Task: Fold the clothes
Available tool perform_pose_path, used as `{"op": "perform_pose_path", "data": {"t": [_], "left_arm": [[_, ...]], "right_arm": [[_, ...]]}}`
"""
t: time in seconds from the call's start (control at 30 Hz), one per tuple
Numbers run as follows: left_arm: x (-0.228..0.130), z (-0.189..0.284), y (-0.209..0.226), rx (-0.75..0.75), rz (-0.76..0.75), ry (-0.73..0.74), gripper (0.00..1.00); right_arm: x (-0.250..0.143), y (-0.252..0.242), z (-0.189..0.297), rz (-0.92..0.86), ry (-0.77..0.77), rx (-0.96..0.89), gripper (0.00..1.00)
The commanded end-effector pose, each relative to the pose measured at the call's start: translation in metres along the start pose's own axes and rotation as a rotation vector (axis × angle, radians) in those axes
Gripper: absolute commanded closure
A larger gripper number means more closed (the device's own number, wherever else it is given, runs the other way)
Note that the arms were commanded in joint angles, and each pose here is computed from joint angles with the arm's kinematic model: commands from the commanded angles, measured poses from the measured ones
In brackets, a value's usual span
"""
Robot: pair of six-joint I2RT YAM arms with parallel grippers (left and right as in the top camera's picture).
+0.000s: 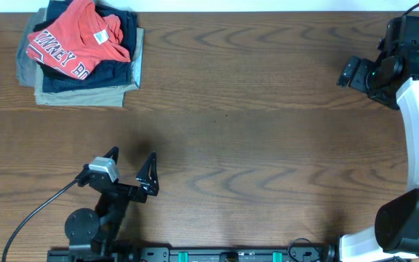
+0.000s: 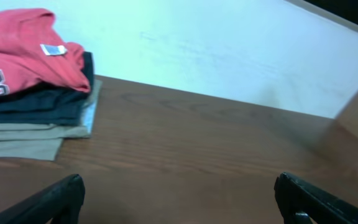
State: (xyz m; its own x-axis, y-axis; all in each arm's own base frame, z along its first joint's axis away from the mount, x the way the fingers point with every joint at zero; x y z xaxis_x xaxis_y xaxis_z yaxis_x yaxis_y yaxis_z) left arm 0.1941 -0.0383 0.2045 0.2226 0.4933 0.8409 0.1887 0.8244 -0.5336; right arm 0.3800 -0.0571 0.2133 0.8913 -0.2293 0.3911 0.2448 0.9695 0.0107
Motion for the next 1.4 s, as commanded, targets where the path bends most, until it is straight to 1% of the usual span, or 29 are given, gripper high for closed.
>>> {"op": "perform_pose_path", "data": {"t": [0.0,0.27,0.47,0.7,0.9,1.0,1.37], "left_arm": [[0.002,-0.001,0.012,0.062,-0.001,-0.047,0.02],[-0.007,-0.007,0.043,0.196,0.005,-0.094,0.02],[-0.012,-0.011,0.052,0.212,0.003,-0.113,0.02],[-0.016,-0.012,0.066,0.275,0.004,-0.144,0.02],[-0.021,-0.013,0.07,0.279,0.005,-0.137,0.02],[-0.027,-0.013,0.073,0.296,0.009,-0.11,0.02],[-0.026,-0.013,0.073,0.294,0.009,-0.112,0.02]], "right_arm": [[0.003,0.003,0.004,-0.005,-0.014,0.004,0.01],[0.003,0.003,0.004,-0.005,-0.014,0.004,0.01],[0.003,0.003,0.004,-0.005,-0.014,0.004,0.01],[0.003,0.003,0.004,-0.005,-0.014,0.004,0.01],[0.003,0.003,0.004,-0.005,-0.014,0.004,0.01],[0.003,0.003,0.004,-0.005,-0.014,0.004,0.01],[0.003,0.003,0.004,-0.005,-0.014,0.004,0.01]]}}
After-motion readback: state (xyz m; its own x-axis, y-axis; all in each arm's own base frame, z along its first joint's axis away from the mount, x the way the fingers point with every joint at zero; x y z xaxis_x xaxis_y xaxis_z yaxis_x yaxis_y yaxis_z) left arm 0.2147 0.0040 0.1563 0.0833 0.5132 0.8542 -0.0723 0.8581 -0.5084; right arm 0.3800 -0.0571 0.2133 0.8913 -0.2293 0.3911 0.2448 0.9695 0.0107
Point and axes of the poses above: each gripper's point midway between its finger pads, its own z axis back along the fingers, its own y axis along the line the jaws close on, x = y × z, the point moved 3 cm from there along z, back along the fingers, and after that the axes turned 13 degrees about z, right-handed, at the moved point
